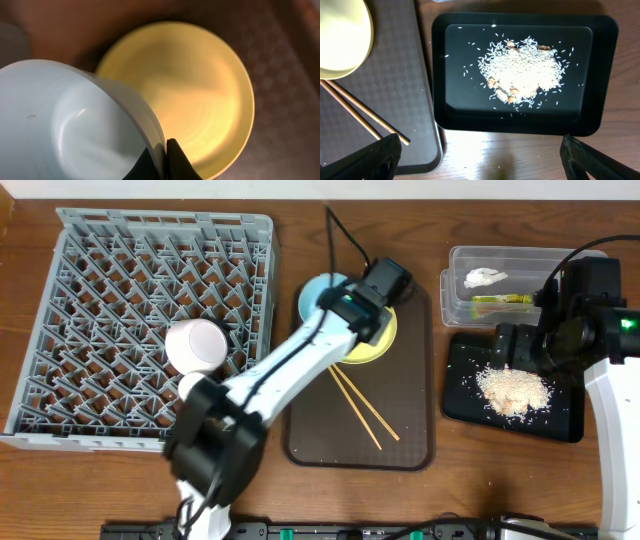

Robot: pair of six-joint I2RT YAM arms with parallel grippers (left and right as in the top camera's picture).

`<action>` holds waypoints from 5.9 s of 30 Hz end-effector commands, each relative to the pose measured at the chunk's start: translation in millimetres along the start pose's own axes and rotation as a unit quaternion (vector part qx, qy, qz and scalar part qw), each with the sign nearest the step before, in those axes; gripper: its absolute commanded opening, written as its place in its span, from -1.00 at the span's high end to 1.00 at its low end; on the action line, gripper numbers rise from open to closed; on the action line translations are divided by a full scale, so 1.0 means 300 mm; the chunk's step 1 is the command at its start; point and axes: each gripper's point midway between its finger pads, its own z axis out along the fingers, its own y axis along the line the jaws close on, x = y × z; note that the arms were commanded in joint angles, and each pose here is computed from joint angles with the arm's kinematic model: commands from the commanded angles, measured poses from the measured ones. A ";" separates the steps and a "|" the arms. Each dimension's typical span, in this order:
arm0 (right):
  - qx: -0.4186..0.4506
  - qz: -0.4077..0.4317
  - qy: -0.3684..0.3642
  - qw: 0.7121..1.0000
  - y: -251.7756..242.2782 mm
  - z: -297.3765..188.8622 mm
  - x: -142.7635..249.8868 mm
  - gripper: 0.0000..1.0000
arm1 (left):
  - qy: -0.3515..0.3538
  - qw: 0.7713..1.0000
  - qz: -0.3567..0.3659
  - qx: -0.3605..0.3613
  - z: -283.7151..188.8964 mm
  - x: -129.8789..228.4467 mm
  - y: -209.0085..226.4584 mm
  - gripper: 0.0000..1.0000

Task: Sort waste into correct bins and load items into the dishwasher
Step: 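Carry the blue bowl into the dish rack and release it, then move the left gripper to the chopsticks and grasp one, then carry the chopstick to the rack and insert it upright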

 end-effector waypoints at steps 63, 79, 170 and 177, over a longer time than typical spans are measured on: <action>0.007 0.007 -0.001 1.000 -0.009 -0.012 0.000 -0.98 | -0.069 0.801 -0.493 0.331 0.008 0.307 1.111 0.02; 0.006 0.008 -0.006 1.000 -0.008 -0.012 -0.008 -0.98 | -0.061 0.874 -0.469 0.110 -0.393 0.327 1.133 -0.38; 0.005 0.004 -0.002 1.000 -0.007 -0.012 -0.002 -0.98 | 0.274 0.913 -0.300 0.025 0.149 0.691 -0.184 0.70; 0.005 0.004 -0.002 1.000 -0.007 -0.012 -0.001 -0.98 | 0.271 0.907 -0.323 0.021 0.147 0.673 -0.129 0.85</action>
